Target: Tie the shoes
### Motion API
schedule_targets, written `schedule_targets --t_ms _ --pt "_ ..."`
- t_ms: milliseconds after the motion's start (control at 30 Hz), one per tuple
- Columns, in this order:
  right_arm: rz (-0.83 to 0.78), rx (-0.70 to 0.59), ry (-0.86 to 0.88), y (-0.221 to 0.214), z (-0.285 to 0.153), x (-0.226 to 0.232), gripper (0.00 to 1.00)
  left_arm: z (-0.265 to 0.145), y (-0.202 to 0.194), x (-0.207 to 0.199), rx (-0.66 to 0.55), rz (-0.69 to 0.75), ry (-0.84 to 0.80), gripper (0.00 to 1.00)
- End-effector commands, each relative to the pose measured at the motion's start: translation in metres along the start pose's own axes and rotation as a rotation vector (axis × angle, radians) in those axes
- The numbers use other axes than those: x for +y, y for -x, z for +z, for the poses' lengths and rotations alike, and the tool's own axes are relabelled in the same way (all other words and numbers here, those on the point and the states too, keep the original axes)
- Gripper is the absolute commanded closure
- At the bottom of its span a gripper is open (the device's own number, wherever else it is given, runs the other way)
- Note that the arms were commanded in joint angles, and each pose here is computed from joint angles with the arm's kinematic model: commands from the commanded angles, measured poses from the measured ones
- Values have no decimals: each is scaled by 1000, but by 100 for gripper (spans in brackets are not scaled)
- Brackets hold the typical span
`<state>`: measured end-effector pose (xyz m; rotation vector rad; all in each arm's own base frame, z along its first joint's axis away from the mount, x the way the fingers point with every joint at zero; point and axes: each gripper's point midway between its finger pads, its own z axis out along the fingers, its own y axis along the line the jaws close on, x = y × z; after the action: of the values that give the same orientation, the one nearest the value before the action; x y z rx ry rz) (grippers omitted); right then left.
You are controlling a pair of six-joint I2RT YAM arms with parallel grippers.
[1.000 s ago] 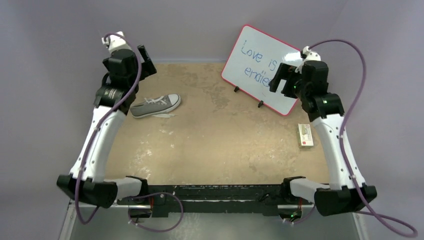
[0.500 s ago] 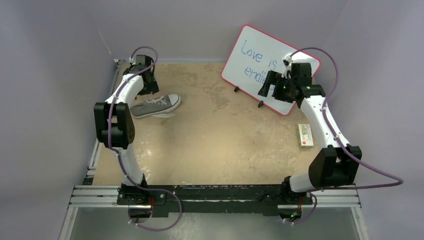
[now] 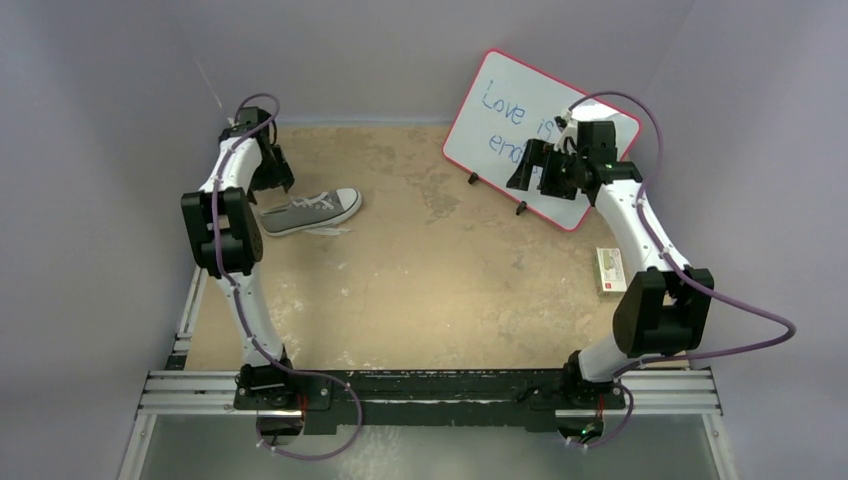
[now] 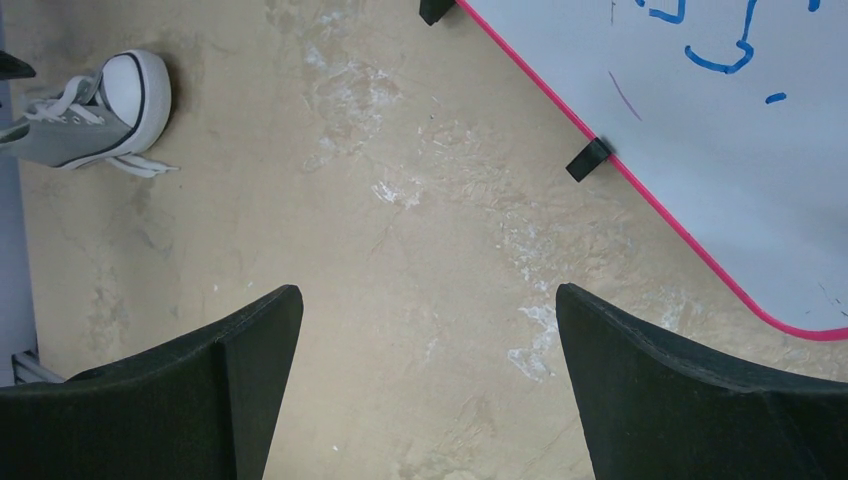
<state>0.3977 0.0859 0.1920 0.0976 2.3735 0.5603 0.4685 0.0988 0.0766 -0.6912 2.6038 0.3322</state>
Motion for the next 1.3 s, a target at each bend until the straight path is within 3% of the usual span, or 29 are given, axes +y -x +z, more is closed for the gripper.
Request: schedule_targets --t_ms 0,333,633,767,967,1133,1267 --pt "-59 -83 80 28 -15 21 1 3 -15 -13 140 -57 -217 26" --pt "-51 -99 130 27 -27 34 1 -65 -74 -63 224 -326 -596 30" --pt "-50 -40 192 -1 -26 47 1 -157 -174 -174 303 -269 -875 29" --pt "-170 67 242 -32 -9 75 1 -162 -155 -142 127 -189 -723 25" --pt "-378 114 245 -43 36 115 2 -162 -133 -103 35 -74 -608 24" --pt "-498 86 398 -30 69 158 2 -152 -112 -93 35 -239 -650 23" --pt "-661 -32 482 -12 101 180 1 -146 -104 -95 55 -352 -639 23"
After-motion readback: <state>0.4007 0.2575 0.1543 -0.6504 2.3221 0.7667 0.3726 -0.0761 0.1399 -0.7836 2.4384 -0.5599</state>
